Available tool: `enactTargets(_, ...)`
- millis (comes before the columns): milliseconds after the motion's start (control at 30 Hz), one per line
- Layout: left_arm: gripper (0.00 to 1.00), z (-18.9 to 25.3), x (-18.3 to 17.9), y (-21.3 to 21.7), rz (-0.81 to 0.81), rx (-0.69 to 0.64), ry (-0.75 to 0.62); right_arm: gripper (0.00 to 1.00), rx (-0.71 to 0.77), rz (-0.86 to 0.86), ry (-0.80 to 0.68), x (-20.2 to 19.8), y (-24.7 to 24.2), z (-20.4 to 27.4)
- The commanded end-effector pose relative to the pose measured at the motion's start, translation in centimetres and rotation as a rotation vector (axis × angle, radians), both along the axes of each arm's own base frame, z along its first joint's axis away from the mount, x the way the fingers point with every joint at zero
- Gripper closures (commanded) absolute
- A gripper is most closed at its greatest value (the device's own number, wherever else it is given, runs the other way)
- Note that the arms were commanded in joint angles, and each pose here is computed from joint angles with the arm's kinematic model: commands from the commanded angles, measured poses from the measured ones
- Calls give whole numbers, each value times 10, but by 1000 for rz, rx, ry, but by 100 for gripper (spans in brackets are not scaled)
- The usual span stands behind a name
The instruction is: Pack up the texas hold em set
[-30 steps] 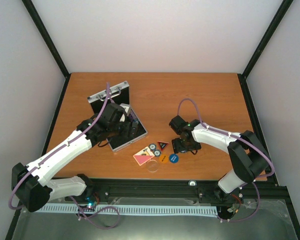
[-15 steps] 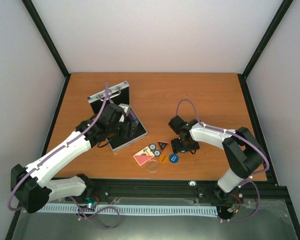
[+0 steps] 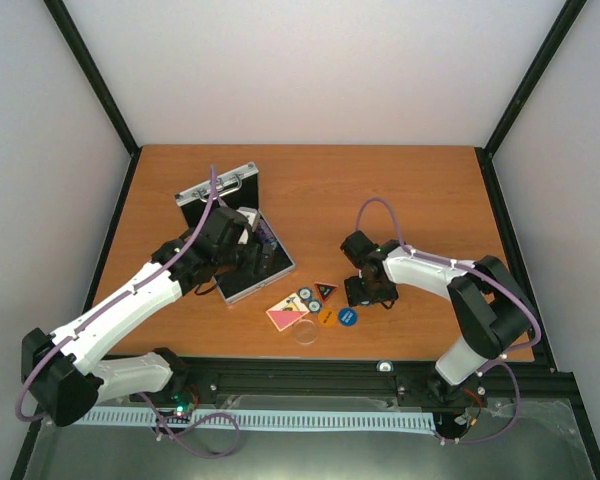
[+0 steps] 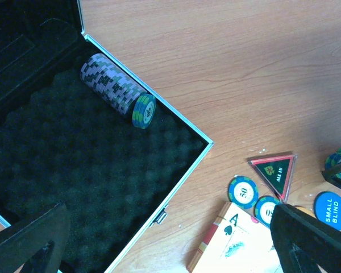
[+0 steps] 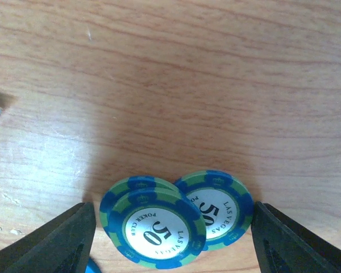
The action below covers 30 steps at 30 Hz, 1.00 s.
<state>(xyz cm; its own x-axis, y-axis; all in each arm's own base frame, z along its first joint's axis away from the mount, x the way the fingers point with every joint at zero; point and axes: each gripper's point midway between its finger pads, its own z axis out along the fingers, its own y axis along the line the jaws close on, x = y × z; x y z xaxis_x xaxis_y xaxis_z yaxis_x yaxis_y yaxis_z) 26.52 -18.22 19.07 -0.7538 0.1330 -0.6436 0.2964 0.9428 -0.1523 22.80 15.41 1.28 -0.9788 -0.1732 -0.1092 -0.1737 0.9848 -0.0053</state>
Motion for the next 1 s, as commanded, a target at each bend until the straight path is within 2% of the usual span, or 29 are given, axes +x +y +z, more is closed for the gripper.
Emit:
enactTargets(0, 0, 6, 0, 0, 18, -19, -7, 25, -66, -26, -1, -4, -19, -4)
enactTargets(33, 0, 7, 0, 0, 19, -22, -7, 27, -69, -30, -5, -3, -20, -3)
enactTargets(967, 0, 9, 1, 2, 26, -19, -16, 34, -52, -54, -52, 16, -21, 9)
